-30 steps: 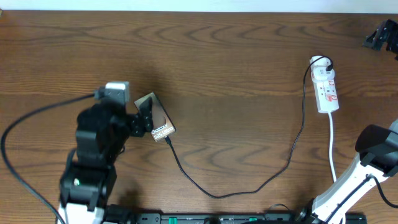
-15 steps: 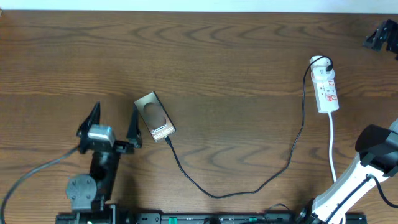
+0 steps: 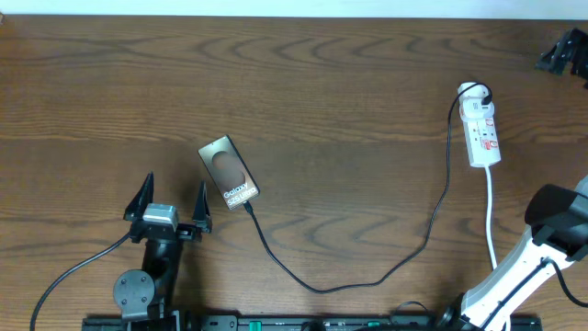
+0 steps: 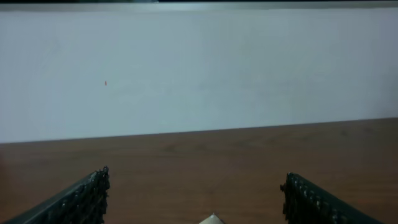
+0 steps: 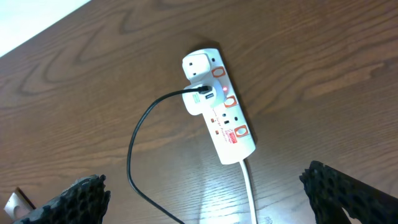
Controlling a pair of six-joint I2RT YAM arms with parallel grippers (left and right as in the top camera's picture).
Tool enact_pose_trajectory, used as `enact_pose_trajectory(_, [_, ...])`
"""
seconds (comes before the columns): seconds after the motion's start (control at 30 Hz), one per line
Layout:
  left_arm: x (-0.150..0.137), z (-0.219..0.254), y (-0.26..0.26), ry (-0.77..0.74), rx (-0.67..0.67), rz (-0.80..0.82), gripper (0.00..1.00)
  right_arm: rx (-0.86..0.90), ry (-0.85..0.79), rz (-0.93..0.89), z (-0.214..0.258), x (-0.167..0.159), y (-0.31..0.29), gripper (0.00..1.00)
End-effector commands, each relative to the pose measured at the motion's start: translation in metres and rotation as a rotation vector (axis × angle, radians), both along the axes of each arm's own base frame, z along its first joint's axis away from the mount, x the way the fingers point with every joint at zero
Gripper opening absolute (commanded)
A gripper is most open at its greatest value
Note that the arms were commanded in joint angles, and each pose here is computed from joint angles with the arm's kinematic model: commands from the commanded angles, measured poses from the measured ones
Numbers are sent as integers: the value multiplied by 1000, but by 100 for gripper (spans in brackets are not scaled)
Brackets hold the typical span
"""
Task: Plug charger to phone and switch on socket
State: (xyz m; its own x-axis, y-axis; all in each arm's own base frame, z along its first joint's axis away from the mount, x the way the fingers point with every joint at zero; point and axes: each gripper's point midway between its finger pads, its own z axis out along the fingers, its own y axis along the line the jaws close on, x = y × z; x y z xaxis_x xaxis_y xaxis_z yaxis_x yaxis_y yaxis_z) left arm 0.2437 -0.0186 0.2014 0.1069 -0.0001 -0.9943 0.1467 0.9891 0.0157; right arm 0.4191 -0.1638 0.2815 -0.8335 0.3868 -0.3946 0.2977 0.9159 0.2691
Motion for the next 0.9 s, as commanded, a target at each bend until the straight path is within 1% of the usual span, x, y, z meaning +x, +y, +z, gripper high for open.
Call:
enact_pose_trajectory(0.0, [0, -11, -1, 41, 7, -7, 87, 7, 5, -8, -1, 1, 1, 99])
enact_pose_trajectory(0.1, [0, -43, -1, 173, -6, -7, 87, 7, 5, -8, -1, 1, 1, 99])
enact_pose_trajectory(0.13, [-1, -58, -1, 238, -13, -7, 87, 7, 5, -8, -1, 1, 1, 99])
enact_pose_trajectory(0.87, [-1, -58, -1, 237, -13, -7, 87, 7, 5, -8, -1, 1, 1, 99])
